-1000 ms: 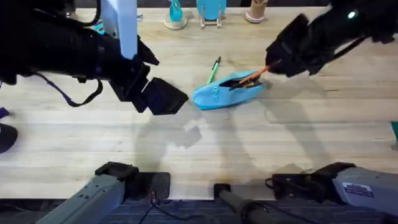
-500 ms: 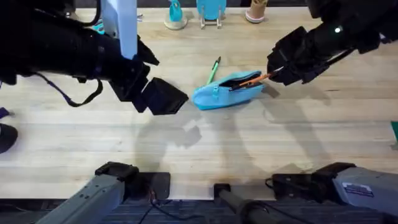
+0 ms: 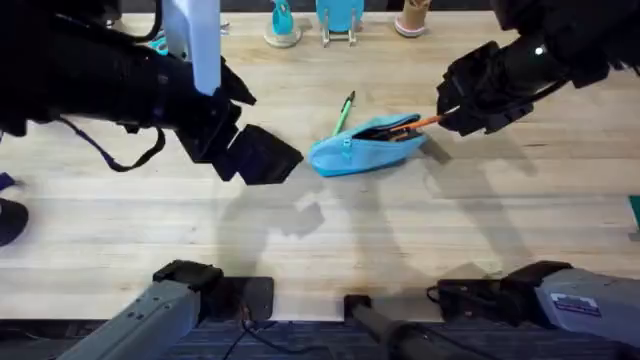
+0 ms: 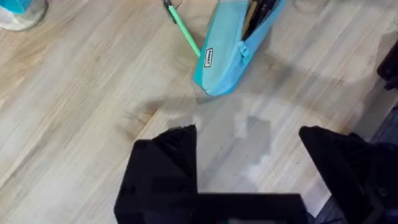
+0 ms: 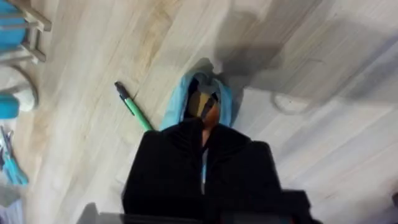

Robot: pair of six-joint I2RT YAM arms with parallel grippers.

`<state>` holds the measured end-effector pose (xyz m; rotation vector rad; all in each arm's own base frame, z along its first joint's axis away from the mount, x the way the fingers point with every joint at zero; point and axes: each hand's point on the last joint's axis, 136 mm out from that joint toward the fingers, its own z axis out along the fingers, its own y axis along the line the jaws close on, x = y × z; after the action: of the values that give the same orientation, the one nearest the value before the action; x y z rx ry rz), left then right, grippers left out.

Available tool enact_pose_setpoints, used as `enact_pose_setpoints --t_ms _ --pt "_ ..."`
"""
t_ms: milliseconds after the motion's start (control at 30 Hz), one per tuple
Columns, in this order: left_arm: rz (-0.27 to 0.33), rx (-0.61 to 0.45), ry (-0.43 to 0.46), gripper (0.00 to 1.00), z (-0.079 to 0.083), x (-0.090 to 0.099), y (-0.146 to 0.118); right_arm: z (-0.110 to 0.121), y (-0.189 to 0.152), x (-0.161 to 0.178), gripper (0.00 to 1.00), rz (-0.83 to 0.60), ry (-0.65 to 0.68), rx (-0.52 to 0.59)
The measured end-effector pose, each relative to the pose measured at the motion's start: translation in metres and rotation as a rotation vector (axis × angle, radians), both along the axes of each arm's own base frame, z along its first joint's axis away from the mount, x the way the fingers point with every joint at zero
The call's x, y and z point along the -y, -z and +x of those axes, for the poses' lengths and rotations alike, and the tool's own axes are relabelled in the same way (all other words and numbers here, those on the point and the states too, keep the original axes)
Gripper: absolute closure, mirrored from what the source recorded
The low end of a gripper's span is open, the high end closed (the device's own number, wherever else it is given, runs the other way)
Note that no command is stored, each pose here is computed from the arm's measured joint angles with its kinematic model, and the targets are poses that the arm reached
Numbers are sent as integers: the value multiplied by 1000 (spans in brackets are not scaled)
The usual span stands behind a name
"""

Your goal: Unzip the bag, pick up the pens from the table one at a time and place them inside, then zip the bag closed.

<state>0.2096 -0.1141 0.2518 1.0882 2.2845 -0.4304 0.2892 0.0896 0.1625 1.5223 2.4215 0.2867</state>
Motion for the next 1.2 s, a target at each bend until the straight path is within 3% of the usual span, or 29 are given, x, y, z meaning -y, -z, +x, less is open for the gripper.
enact_pose_setpoints --t_ms 233,500,833,1200 --pt "0 0 0 6 0 0 0 -5 4 -5 969 86 220 -27" --pt "0 0 0 6 0 0 0 -6 6 -14 970 117 291 -31" --pt "0 0 0 6 0 0 0 -8 17 -14 970 83 280 -69" --pt "0 0 0 6 0 0 0 -8 17 -13 970 39 147 -67"
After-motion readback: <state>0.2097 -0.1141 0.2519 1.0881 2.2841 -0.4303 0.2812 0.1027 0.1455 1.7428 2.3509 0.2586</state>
